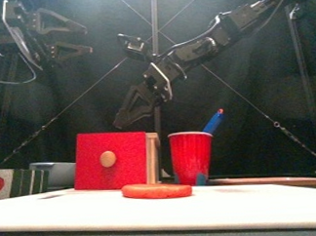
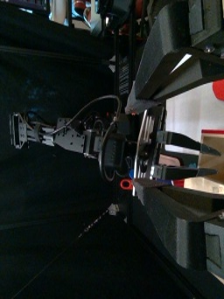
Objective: Get the cutter from the drawer then cut the dough then place the extra dough in the bowl
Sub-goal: Place the cutter on the board
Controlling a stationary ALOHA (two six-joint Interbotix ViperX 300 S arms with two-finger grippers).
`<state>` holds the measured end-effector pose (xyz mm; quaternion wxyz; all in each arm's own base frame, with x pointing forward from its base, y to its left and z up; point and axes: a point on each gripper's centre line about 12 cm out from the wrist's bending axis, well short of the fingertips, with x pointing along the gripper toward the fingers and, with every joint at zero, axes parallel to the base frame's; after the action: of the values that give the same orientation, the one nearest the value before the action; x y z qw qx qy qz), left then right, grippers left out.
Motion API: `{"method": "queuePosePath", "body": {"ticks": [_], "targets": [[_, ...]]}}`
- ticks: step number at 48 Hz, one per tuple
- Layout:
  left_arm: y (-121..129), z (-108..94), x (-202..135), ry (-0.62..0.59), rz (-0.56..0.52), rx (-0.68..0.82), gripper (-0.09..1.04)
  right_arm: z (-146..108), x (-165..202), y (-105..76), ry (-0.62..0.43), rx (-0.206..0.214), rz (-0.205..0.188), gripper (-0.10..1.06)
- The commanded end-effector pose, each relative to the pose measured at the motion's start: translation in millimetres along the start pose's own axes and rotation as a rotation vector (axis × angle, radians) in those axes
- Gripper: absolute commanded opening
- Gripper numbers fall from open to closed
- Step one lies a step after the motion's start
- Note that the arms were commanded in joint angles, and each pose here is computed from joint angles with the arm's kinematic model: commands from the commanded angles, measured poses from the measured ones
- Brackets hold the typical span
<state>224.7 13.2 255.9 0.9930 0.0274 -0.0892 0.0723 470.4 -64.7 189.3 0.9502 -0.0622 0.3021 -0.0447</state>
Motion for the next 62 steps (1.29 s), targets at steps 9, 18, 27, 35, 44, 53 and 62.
{"method": "queuePosePath", "body": {"ticks": [9, 18, 27, 35, 44, 53, 62], "targets": [[-1, 4, 1, -0.017, -0.003, 0.003, 0.94, 3, 2, -5.3, 0.002, -0.002, -0.01, 0.7], [-1, 4, 1, -0.017, -0.005, -0.002, 0.94, -2, 7, -5.1, 0.017, -0.002, -0.009, 0.7], [-2, 4, 1, -0.018, -0.006, -0.004, 0.94, -6, 11, -6.7, 0.027, 0.004, -0.011, 0.7], [-1, 4, 1, -0.017, -0.005, -0.005, 0.94, -9, 15, -6.9, 0.036, 0.0, -0.011, 0.7], [-1, 3, 1, -0.014, -0.005, -0.007, 0.94, -9, 15, -4.0, 0.041, -0.006, -0.006, 0.69], [0, 3, 1, -0.013, 0.001, -0.01, 0.94, -7, 14, -3.7, 0.038, -0.009, -0.006, 0.65], [1, 0, 0, -0.006, 0.007, -0.011, 0.94, -7, 14, -3.0, 0.038, -0.011, -0.005, 0.55]]}}
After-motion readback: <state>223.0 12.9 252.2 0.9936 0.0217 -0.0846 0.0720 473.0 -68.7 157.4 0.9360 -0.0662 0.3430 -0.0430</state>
